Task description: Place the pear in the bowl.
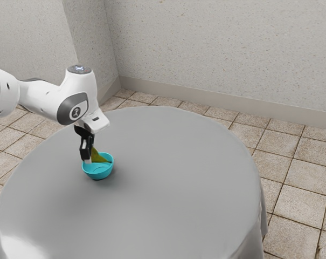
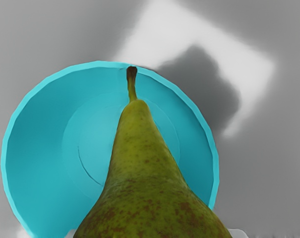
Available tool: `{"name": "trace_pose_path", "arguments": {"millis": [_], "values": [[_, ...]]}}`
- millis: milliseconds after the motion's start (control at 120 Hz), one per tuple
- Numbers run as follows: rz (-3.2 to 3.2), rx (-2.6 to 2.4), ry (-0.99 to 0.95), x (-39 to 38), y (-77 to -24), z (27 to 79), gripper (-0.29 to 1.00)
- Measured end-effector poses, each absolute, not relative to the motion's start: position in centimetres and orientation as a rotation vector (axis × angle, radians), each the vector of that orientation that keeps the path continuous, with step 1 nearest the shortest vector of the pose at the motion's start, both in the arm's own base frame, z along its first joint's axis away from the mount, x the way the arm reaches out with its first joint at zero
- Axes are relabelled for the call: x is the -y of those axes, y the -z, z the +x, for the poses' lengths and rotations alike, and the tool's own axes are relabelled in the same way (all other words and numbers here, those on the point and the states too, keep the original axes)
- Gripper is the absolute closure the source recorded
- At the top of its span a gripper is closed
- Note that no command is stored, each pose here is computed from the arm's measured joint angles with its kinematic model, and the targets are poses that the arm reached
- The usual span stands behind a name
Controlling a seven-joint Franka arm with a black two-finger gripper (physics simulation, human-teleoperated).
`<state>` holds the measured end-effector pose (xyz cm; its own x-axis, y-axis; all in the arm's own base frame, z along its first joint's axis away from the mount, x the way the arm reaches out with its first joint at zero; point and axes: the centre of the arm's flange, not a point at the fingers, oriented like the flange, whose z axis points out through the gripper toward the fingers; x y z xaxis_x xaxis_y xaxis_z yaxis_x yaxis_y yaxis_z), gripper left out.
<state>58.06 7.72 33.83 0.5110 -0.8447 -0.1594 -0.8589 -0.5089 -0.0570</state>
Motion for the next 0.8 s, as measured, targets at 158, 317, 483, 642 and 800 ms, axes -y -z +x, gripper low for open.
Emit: {"name": "trace_pose_path", "arguments": {"millis": [158, 317, 483, 642, 800], "values": [[-2.618, -1.51, -0.186, -7.6, -33.7, 57.9, 0.2], [-2.609, -1.535, -0.19, -7.3, -33.9, 57.9, 0.1], [-2.542, -1.566, -0.055, -4.4, -39.5, 58.3, 0.04], [-2.541, -1.381, 0.212, -2.1, -54.1, 57.8, 0.02], [-2.709, -1.114, 0.32, 0.9, -64.6, 56.0, 0.01]]}}
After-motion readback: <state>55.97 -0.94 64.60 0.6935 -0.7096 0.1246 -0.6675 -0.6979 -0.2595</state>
